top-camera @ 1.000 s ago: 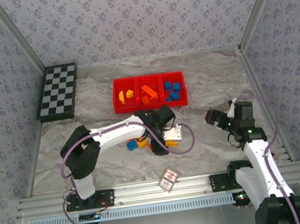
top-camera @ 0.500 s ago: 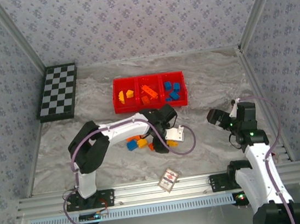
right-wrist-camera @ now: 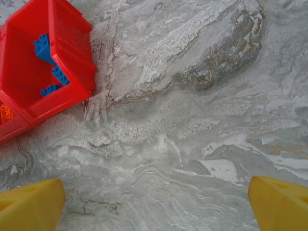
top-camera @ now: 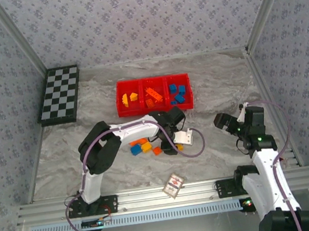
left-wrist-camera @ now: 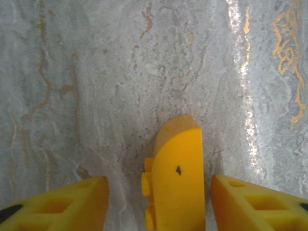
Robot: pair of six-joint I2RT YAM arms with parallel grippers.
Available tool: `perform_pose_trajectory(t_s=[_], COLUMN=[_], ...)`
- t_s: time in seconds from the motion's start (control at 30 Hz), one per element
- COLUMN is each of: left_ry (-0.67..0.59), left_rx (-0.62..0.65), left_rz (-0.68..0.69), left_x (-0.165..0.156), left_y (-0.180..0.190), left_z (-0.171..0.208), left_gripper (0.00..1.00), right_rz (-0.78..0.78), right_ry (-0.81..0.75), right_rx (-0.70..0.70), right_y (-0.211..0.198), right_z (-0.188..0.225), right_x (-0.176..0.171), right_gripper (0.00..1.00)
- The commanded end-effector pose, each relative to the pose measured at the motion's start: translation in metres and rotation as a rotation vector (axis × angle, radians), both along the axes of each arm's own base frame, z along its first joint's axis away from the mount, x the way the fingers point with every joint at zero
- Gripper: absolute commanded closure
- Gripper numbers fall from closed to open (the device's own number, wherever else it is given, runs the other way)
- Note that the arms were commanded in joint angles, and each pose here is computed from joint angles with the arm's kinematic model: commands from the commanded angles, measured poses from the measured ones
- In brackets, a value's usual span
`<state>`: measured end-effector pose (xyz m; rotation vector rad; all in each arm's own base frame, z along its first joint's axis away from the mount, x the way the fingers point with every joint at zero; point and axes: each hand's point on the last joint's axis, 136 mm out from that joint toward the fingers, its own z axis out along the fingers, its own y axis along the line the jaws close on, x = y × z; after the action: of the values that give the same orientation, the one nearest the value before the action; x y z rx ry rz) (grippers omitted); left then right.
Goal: Sort the legos into containers by color
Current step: Pick up the lego from the middle-left of the table, then place the lego in the container.
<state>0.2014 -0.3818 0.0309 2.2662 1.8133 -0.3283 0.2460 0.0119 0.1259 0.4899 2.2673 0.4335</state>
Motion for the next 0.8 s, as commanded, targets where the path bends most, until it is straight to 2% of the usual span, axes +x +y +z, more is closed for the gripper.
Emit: perform_pose_trajectory(t_s=[0.0, 0.07, 0.17, 0.3, 0.43, 0.57, 0.67, 0.77], left_ry=[0.051, 0.058, 0.082, 0.084, 0.042, -0.02, -0.142, -0.191], left_rx=[0.001, 0.004, 0.004, -0.006, -0.087, -0.169, -0.205, -0.245], left_rz=[-0.033, -0.031, -0.024, -0.011, 0.041, 0.188, 0.382, 0.537], left_x=[-0.01, -0.012, -0.015, -0.015, -0.003, 0.031, 0.081, 0.121], left_y=[-0.004, -0.003, -0.005, -0.004, -0.002, 0.016, 0.044, 0.076], left_z=[0.004, 0.001, 0.0, -0.002, 0.016, 0.054, 0.086, 0.112], left_gripper=[0.49, 0.56, 0.77, 0.87, 0.93, 0.96, 0.95, 0.95], right_rz=[-0.009, -0.006, -0.005, -0.004, -0.003, -0.002, 0.002, 0.008], right_ry=[0.011, 0.01, 0.012, 0.014, 0.016, 0.013, 0.013, 0.009], right_rx=[0.025, 0.029, 0.03, 0.031, 0.033, 0.033, 0.035, 0.035], right_y=[0.001, 0.002, 0.002, 0.002, 0.002, 0.002, 0.003, 0.003], right_z=[-0.003, -0.003, -0.003, -0.004, -0.004, -0.004, -0.004, -0.004], right_x=[-0.003, -0.003, -0.004, -0.004, -0.005, -0.004, -0.004, -0.004], right_gripper=[0.0, 0.0, 0.0, 0.0, 0.0, 0.0, 0.0, 0.0])
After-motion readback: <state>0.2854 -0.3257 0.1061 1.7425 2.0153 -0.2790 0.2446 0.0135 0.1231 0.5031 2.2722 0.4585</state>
